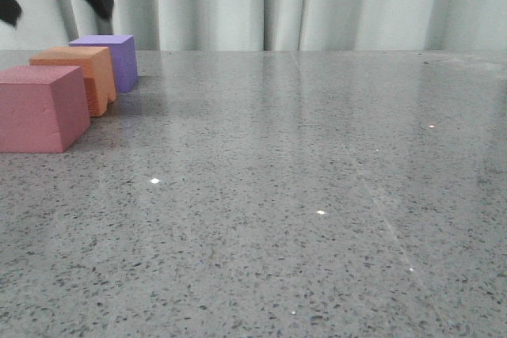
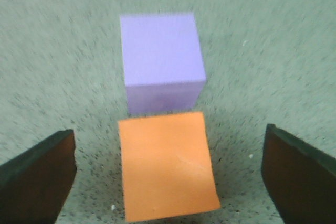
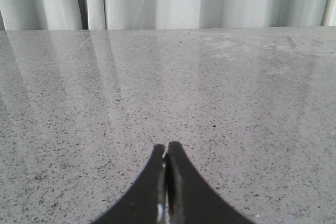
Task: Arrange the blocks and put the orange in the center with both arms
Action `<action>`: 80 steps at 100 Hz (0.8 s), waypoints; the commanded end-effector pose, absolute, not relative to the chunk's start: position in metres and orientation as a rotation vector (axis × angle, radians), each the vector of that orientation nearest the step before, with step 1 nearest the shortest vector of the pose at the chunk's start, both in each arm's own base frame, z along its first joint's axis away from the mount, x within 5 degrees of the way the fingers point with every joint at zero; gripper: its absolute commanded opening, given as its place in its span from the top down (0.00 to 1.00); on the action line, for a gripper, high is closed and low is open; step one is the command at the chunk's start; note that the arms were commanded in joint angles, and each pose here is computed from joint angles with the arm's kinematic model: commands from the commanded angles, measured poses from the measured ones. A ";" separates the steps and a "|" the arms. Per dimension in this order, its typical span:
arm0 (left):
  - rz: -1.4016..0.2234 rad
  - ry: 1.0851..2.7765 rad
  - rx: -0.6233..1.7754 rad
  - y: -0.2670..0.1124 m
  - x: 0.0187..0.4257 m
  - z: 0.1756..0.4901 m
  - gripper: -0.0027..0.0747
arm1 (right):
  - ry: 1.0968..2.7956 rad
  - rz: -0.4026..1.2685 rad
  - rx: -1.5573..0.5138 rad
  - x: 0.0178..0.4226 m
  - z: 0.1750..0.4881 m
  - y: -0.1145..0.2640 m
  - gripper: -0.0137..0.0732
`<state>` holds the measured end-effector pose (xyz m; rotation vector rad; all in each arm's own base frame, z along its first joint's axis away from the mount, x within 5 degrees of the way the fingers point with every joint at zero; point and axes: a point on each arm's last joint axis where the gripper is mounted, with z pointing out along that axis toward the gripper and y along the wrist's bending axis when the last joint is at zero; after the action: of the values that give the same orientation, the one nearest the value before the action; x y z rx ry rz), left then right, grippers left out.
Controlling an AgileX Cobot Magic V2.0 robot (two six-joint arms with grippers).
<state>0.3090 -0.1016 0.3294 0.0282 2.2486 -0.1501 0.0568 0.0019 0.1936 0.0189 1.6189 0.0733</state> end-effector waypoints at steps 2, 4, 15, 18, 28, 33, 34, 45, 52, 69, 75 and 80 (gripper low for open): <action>-0.172 2.060 0.048 -0.090 0.284 0.378 0.10 | 1.496 0.066 0.010 0.054 0.207 0.002 0.92; -0.168 2.050 0.051 -0.089 0.281 0.380 0.10 | 1.496 0.066 0.010 0.054 0.207 0.002 0.92; -0.130 1.972 0.079 -0.075 0.251 0.395 0.10 | 1.496 0.066 0.010 0.054 0.207 0.002 0.92; -0.123 1.948 0.084 -0.071 0.241 0.399 0.11 | 1.496 0.066 0.010 0.054 0.207 0.002 0.92; -0.115 1.903 0.096 -0.060 0.213 0.398 0.20 | 1.496 0.066 0.010 0.054 0.207 0.002 0.92; -0.127 1.878 0.099 -0.055 0.199 0.396 0.26 | 1.496 0.066 0.010 0.054 0.207 0.002 0.92; -0.128 1.875 0.100 -0.054 0.196 0.394 0.27 | 1.496 0.066 0.010 0.054 0.207 0.002 0.92; -0.146 1.847 0.111 -0.045 0.169 0.379 0.47 | 1.496 0.066 0.010 0.054 0.207 0.002 0.92; -0.150 1.840 0.113 -0.040 0.153 0.367 0.61 | 1.496 0.066 0.010 0.054 0.207 0.002 0.92; -0.152 1.831 0.111 -0.028 0.121 0.338 0.98 | 1.496 0.066 0.010 0.054 0.207 0.002 0.92; -0.157 1.829 0.108 -0.025 0.113 0.330 0.99 | 1.496 0.066 0.010 0.054 0.207 0.002 0.92; -0.161 1.830 0.105 -0.023 0.108 0.323 0.99 | 1.496 0.066 0.010 0.054 0.207 0.002 0.92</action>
<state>0.1150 -0.0235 0.3168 0.0898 1.9287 -0.1246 0.0568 0.0019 0.1936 0.0189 1.6189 0.0733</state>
